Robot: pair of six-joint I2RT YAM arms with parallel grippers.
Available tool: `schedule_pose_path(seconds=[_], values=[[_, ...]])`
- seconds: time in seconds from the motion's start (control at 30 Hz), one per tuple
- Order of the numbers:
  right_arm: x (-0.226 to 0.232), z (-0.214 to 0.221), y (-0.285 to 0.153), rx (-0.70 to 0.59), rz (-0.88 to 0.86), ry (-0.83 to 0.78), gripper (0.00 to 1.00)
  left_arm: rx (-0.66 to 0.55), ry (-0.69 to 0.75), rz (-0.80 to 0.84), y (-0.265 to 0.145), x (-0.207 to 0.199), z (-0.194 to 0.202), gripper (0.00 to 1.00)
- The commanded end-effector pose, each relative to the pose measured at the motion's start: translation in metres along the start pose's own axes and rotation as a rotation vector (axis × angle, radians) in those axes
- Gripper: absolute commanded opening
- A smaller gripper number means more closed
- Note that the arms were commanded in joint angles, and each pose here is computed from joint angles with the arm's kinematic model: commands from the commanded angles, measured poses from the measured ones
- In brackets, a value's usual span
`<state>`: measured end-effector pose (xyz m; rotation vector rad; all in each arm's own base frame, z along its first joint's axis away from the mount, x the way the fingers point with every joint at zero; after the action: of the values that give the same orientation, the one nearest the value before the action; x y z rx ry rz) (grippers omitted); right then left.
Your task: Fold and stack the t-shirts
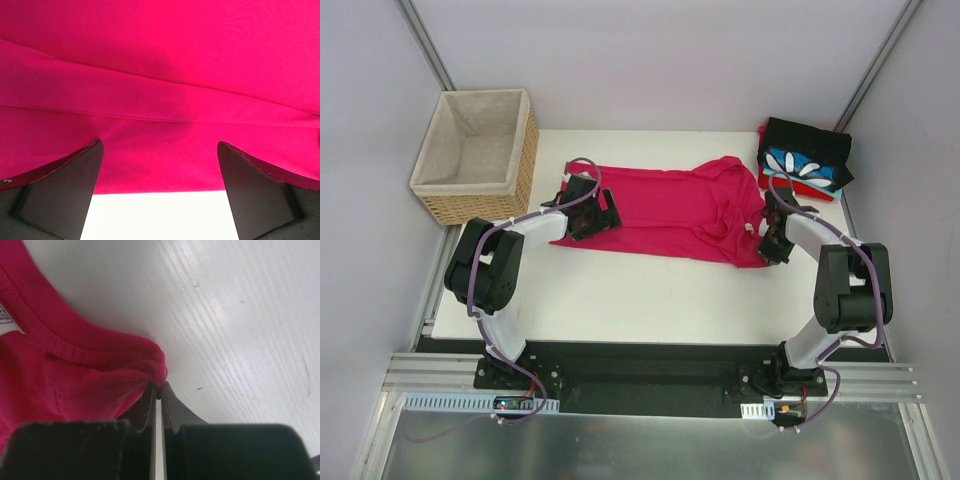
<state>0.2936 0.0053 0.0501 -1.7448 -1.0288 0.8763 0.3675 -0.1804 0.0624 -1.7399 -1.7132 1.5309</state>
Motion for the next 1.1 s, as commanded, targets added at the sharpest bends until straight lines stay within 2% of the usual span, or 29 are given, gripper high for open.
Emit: schedule_pose_path(seconds=[0.0,0.37,0.87,0.93,0.97,1.07], values=[[-0.024,-0.009,-0.017,-0.061,0.095,0.030,0.00,-0.023,0.021,-0.024,-0.005,0.007,-0.003,0.98],[-0.042,-0.027,-0.019,-0.082,0.143,0.091,0.00,-0.019,0.023,-0.031,-0.005,0.010,0.000,0.98],[-0.054,-0.031,-0.008,-0.066,0.183,0.151,0.01,-0.008,0.023,-0.025,-0.005,0.010,0.002,0.98],[-0.052,-0.032,-0.008,-0.069,0.172,0.159,0.08,-0.009,0.023,-0.024,-0.005,0.009,0.002,0.98],[-0.049,-0.031,-0.008,-0.068,0.149,0.162,0.18,-0.006,0.024,-0.025,-0.005,0.010,0.003,0.98],[-0.043,-0.037,-0.017,-0.128,0.093,0.179,0.39,-0.004,0.023,-0.016,-0.006,0.008,0.002,0.97]])
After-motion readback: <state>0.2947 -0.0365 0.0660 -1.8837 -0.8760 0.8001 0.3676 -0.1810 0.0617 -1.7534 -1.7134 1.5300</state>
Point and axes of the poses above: each gripper's point midway between its finger pads, its own y axis out along the fingers, its own x axis along the line the jaws close on, z = x × y, the point moved 3 cm from there along -y, back along the fingers, and after that the axes turned 8 degrees about -y, right-handed, at the moved point
